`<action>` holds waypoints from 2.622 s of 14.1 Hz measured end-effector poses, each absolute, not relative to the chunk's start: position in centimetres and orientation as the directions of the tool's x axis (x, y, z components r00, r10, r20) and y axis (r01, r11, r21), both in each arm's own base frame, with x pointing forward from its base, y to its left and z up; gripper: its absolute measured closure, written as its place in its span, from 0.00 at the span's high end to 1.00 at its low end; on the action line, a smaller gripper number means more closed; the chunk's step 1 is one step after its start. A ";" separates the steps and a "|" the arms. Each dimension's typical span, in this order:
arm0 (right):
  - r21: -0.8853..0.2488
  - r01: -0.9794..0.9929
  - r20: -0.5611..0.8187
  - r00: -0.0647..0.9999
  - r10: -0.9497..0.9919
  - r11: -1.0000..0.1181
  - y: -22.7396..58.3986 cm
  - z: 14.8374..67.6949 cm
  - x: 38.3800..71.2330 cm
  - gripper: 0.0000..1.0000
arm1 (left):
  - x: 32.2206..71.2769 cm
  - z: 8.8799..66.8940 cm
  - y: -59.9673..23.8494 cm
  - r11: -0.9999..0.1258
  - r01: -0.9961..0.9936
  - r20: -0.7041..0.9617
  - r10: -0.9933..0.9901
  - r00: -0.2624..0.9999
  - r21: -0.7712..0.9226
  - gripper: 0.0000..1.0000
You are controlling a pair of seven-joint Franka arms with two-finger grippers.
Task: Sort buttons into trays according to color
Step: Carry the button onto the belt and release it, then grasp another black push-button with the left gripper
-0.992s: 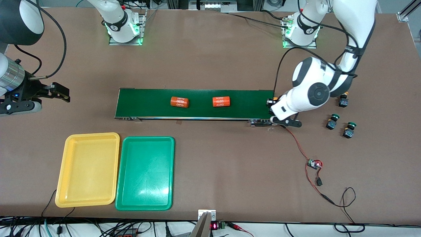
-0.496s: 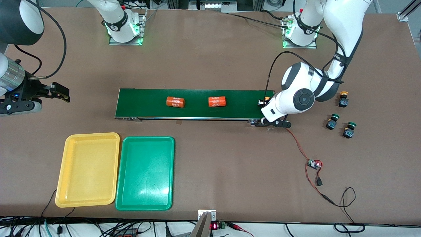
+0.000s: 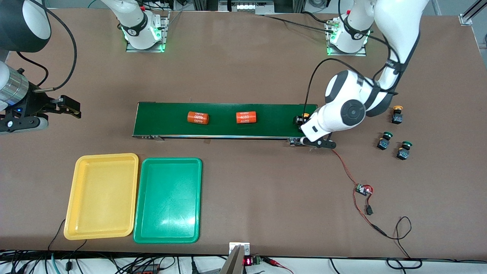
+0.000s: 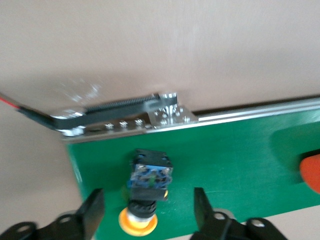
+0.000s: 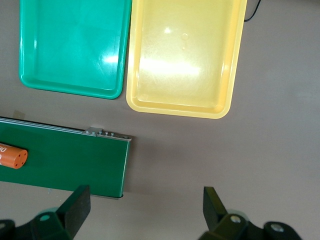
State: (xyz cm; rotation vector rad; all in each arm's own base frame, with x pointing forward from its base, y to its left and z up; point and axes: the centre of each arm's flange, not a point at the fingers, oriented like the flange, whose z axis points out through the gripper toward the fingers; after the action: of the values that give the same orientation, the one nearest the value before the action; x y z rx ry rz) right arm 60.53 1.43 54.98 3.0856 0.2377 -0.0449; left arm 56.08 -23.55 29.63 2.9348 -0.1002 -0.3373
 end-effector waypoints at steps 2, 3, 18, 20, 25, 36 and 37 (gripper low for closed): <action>0.044 0.154 -0.032 0.988 0.152 -0.987 1.4 55.0 60.5 1.00 | 57.5 32.5 -18.7 -0.983 0.028 -0.200 -0.009 0.980 0.182 1.00; 0.044 0.154 -0.032 0.988 0.152 -0.987 1.4 55.0 60.5 1.00 | 58.2 33.0 -15.1 -0.981 0.083 -0.203 0.047 0.978 0.175 1.00; 0.037 0.156 -0.064 0.986 0.153 -0.987 1.4 52.5 61.5 1.00 | 58.8 20.4 8.9 -0.995 -0.097 -0.237 -0.094 0.967 -0.005 1.00; 0.037 0.156 -0.063 0.986 0.153 -0.987 1.4 52.5 61.5 1.00 | 58.6 19.5 9.0 -0.993 -0.119 -0.250 -0.118 0.961 0.010 1.00; 0.037 0.156 -0.062 0.986 0.153 -0.987 1.4 52.5 61.5 1.00 | 58.4 18.3 8.8 -0.991 -0.133 -0.261 -0.134 0.956 0.024 1.00; 0.037 0.156 -0.061 0.986 0.153 -0.987 1.4 52.5 61.5 1.00 | 59.1 17.8 8.9 -0.941 -0.331 -0.191 -0.337 0.922 0.064 0.61; 0.037 0.156 -0.061 0.986 0.153 -0.987 1.4 52.5 61.5 1.00 | 59.1 17.8 9.0 -0.936 -0.346 -0.189 -0.353 0.916 0.068 0.57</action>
State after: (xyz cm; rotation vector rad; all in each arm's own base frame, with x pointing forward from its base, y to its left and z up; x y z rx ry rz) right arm 61.51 1.42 52.53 3.0893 0.2407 -0.0898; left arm 59.06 8.97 17.79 3.0433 -0.5550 -0.3094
